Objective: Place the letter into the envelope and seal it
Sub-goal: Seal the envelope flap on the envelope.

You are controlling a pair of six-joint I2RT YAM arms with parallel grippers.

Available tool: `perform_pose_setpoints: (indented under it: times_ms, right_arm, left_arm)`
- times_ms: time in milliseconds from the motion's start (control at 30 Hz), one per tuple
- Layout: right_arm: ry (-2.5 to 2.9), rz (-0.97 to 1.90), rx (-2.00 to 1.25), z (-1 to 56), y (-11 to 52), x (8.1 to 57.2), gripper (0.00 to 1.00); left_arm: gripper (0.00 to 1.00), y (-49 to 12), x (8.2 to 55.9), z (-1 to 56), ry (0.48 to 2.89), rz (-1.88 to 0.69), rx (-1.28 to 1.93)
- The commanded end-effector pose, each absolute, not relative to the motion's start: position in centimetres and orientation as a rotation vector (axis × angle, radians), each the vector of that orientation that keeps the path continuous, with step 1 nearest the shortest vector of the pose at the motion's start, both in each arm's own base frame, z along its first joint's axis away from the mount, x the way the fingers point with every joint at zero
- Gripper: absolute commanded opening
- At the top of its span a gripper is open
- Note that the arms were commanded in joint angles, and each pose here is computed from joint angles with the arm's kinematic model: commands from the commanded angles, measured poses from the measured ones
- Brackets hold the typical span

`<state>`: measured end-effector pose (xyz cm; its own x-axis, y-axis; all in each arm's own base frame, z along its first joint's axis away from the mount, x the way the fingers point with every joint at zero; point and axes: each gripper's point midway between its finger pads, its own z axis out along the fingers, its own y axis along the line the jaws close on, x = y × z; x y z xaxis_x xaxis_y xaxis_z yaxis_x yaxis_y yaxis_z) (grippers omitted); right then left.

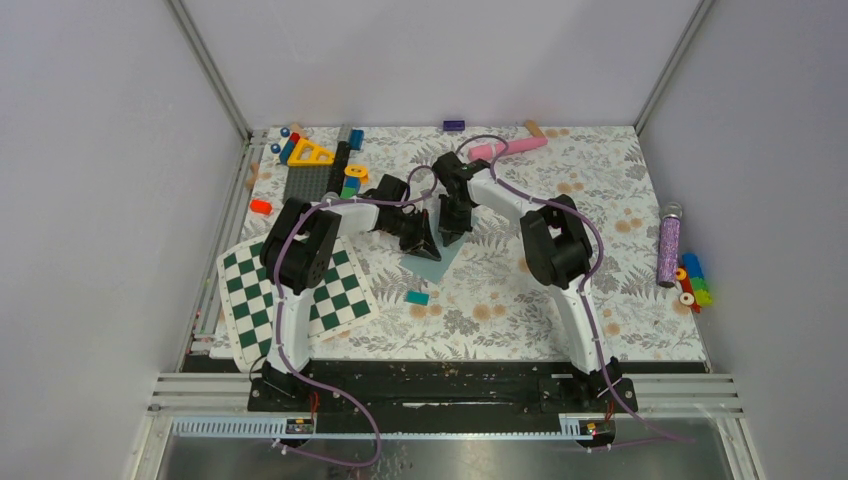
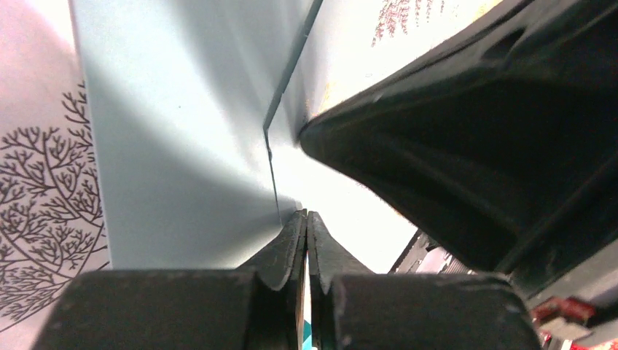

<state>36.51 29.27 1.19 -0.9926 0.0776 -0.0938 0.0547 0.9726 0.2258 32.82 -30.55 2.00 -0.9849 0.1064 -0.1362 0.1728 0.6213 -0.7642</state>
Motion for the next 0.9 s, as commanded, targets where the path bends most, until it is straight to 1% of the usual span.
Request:
perform_pose_setpoints:
  times_ms: [0, 167, 333, 500, 667, 867]
  right_arm:
    - [2.935, 0.121, 0.1, 2.0, 27.2, 38.5, 0.0]
    - [2.925, 0.067, 0.115, 1.2, 26.7, 39.5, 0.0]
    - [2.947, 0.111, 0.125, 1.0, 27.4, 39.4, 0.0]
    - [2.989, 0.145, 0.139, 0.5, 27.7, 38.4, 0.0]
    - [2.982, 0.126, 0.131, 0.4, 27.4, 38.2, 0.0]
    - [2.98, 0.121, 0.133, 0.4, 27.4, 38.2, 0.0]
  left_arm:
    - [0.0, -28.8, 32.6, -0.5, 2.831, -1.138, 0.26]
    - [0.0, -28.8, 32.6, -0.5, 2.831, -1.139, 0.263]
    - [0.0, -29.1, 32.9, -0.2, 2.814, -1.161, 0.258]
    - [0.0, -29.8, 34.8, 1.9, 2.716, -1.242, 0.25]
    - [0.0, -30.1, 37.1, 3.5, 2.672, -1.225, 0.239]
    - [0.0, -31.0, 38.6, 3.5, 2.671, -1.202, 0.232]
